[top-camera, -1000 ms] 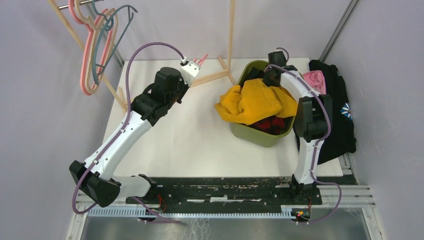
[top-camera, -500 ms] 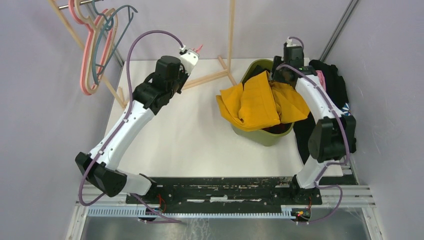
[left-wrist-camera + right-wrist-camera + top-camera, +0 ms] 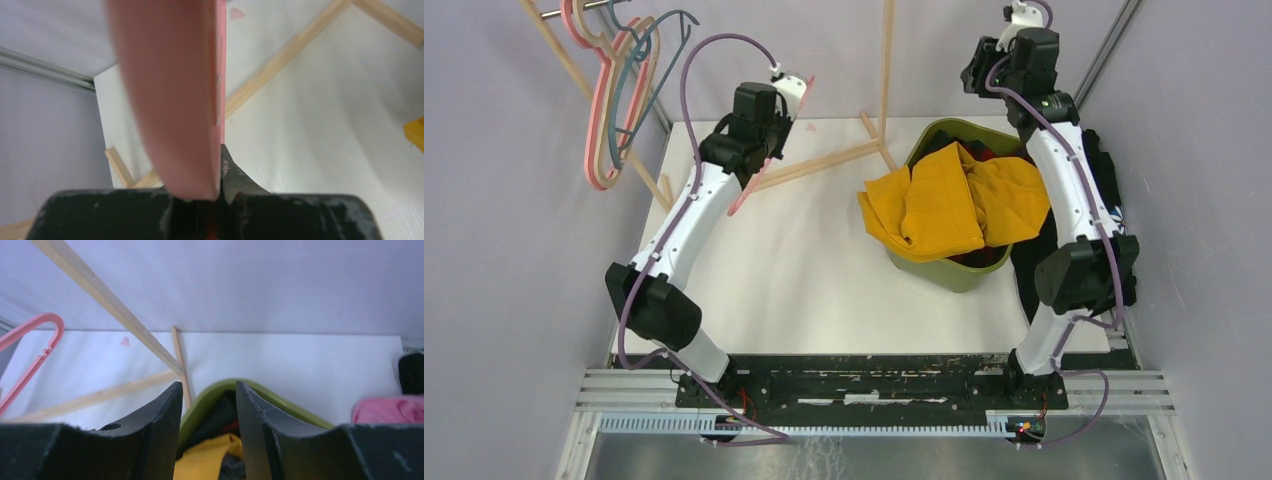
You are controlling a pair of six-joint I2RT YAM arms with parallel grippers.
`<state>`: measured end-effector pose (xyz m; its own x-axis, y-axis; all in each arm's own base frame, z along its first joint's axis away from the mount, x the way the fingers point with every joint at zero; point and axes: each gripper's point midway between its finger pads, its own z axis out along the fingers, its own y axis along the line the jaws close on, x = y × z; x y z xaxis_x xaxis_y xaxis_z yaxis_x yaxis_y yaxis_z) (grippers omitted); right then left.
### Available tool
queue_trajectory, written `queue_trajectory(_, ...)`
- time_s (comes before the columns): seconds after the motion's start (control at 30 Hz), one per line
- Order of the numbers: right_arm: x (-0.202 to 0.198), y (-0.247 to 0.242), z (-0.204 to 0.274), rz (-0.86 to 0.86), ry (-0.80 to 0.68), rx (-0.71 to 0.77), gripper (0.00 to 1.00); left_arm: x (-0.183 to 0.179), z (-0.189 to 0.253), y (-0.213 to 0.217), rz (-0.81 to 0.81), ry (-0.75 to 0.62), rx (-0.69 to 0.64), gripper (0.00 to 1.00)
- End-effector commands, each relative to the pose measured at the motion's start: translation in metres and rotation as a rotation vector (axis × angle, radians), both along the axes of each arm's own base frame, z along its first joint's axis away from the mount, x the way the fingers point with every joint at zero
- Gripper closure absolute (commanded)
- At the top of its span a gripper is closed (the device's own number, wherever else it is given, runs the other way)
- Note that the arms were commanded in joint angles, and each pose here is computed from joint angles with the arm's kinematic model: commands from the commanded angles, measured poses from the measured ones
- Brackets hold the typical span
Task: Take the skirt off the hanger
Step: Place the hanger at the clothesline.
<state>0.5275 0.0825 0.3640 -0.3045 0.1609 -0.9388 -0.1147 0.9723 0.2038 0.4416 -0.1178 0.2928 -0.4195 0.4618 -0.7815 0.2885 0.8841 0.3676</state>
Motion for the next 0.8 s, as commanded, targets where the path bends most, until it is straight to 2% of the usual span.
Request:
queue_trajectory(0.0, 0.038, 0.015, 0.035, 0.064, -0.123, 0.044, 0.51, 0.022, 0.079, 0.001, 0.006, -0.213, -0.16, 0.97)
queue_trajectory(0.23, 0.073, 0.017, 0.057, 0.069, -0.209, 0.1, 0.53, 0.031, 0.113, -0.003, -0.025, -0.301, -0.28, 0.97)
queue_trajectory(0.43, 0.091, 0.023, 0.073, 0.093, -0.275, 0.171, 0.55, 0.053, 0.152, -0.008, -0.04, -0.399, -0.41, 0.97)
queue_trajectory(0.6, 0.096, 0.031, 0.091, 0.134, -0.326, 0.235, 0.56, 0.068, 0.172, -0.011, -0.026, -0.455, -0.517, 0.97)
queue_trajectory(0.77, 0.095, 0.041, 0.098, 0.191, -0.339, 0.309, 0.58, 0.064, 0.186, -0.002, 0.036, -0.505, -0.565, 0.97)
